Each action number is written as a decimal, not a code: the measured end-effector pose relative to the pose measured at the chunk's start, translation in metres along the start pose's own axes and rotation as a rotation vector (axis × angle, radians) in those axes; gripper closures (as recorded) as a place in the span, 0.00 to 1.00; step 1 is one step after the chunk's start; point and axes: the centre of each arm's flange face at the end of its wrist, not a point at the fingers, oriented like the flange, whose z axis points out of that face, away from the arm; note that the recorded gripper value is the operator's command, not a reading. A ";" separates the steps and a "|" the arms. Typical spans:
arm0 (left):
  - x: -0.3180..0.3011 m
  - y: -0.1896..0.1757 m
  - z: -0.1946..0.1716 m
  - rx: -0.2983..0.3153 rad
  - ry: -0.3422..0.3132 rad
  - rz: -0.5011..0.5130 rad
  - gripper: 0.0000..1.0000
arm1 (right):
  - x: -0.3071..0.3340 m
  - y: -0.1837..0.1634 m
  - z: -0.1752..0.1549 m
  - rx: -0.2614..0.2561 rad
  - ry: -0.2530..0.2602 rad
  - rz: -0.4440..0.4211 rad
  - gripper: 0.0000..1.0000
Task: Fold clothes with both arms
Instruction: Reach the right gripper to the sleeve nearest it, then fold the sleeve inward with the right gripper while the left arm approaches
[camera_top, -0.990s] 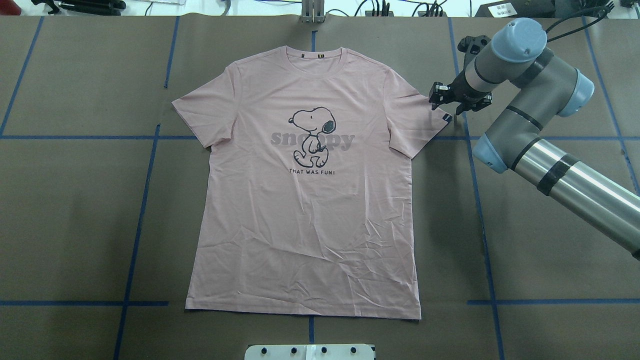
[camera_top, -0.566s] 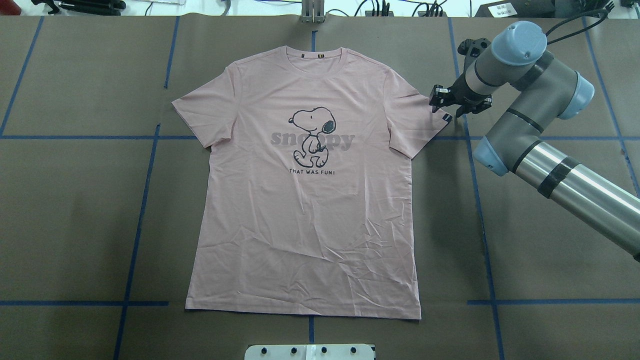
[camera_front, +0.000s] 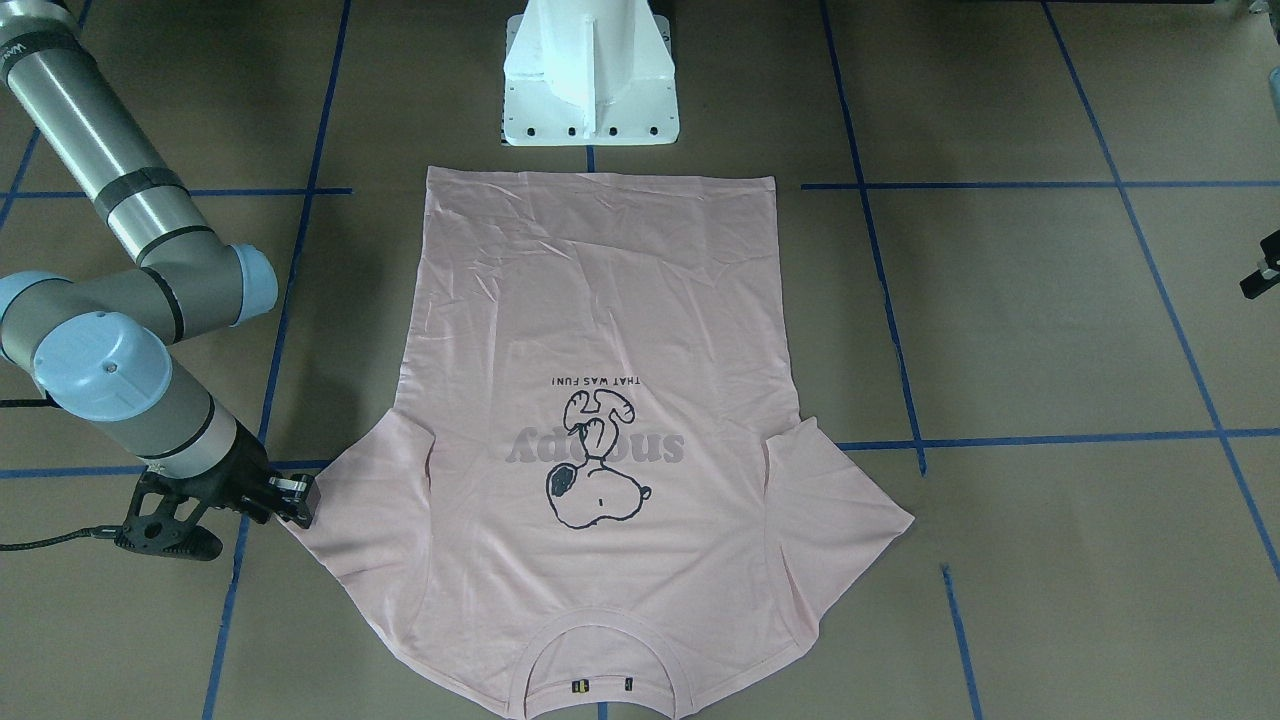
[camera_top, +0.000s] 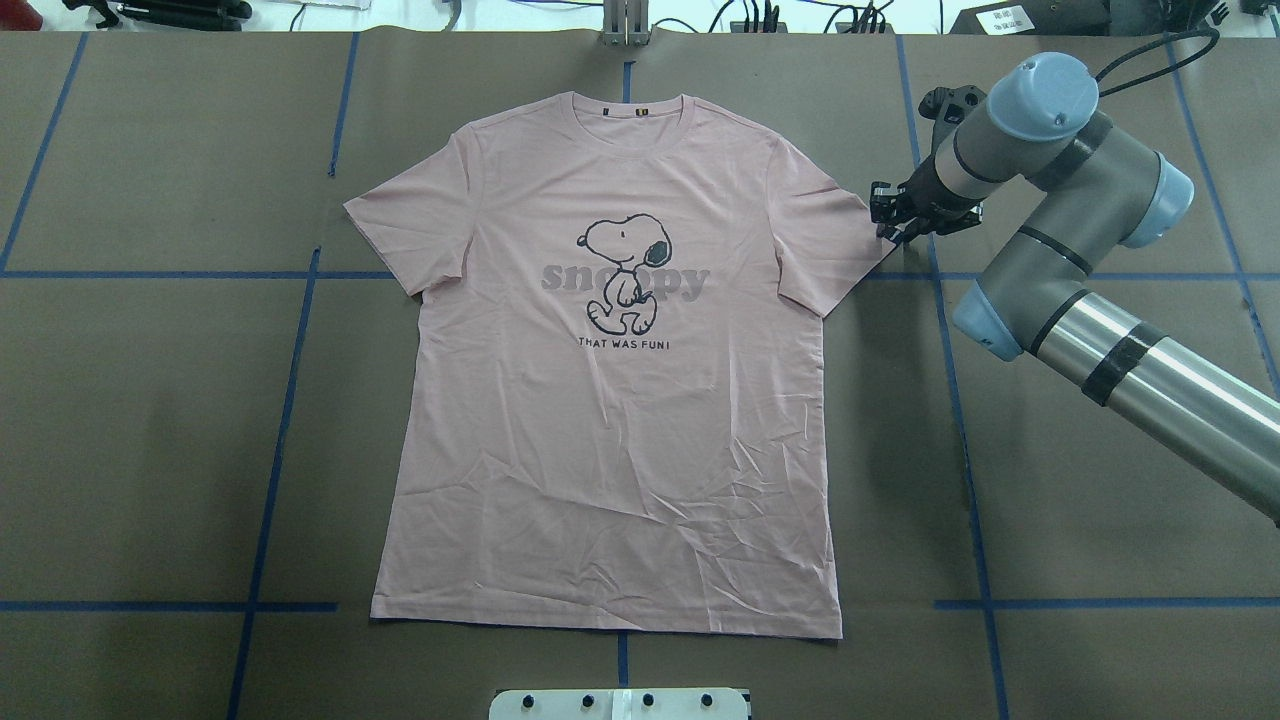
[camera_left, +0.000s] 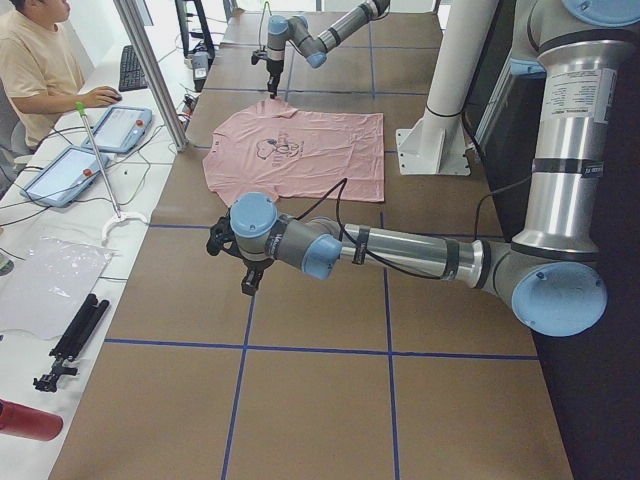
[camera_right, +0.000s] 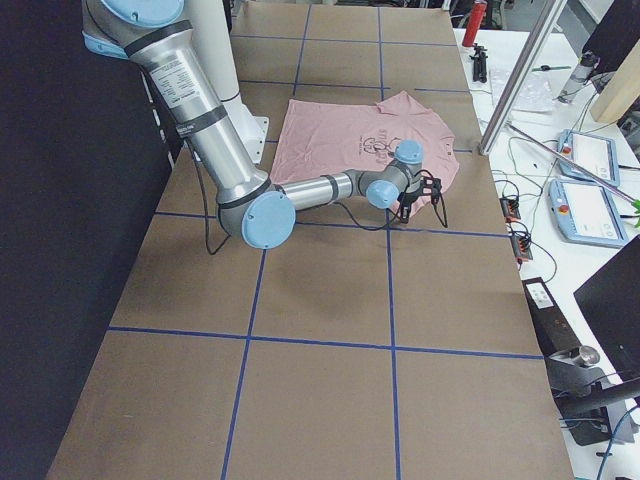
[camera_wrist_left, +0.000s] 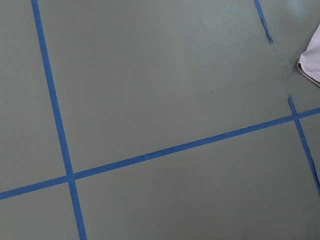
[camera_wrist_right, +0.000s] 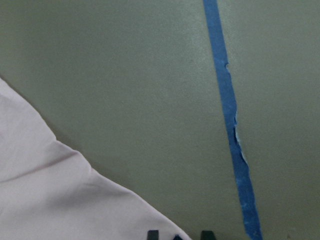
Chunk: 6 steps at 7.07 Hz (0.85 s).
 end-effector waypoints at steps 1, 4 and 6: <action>0.001 0.001 0.000 -0.001 0.008 0.000 0.00 | -0.001 0.001 -0.001 -0.002 -0.003 -0.003 1.00; 0.008 0.006 -0.006 0.007 0.014 0.009 0.00 | -0.034 0.002 -0.021 0.007 -0.038 -0.026 1.00; 0.012 0.010 -0.009 0.011 0.015 0.013 0.00 | -0.083 0.006 -0.031 0.015 -0.060 -0.053 1.00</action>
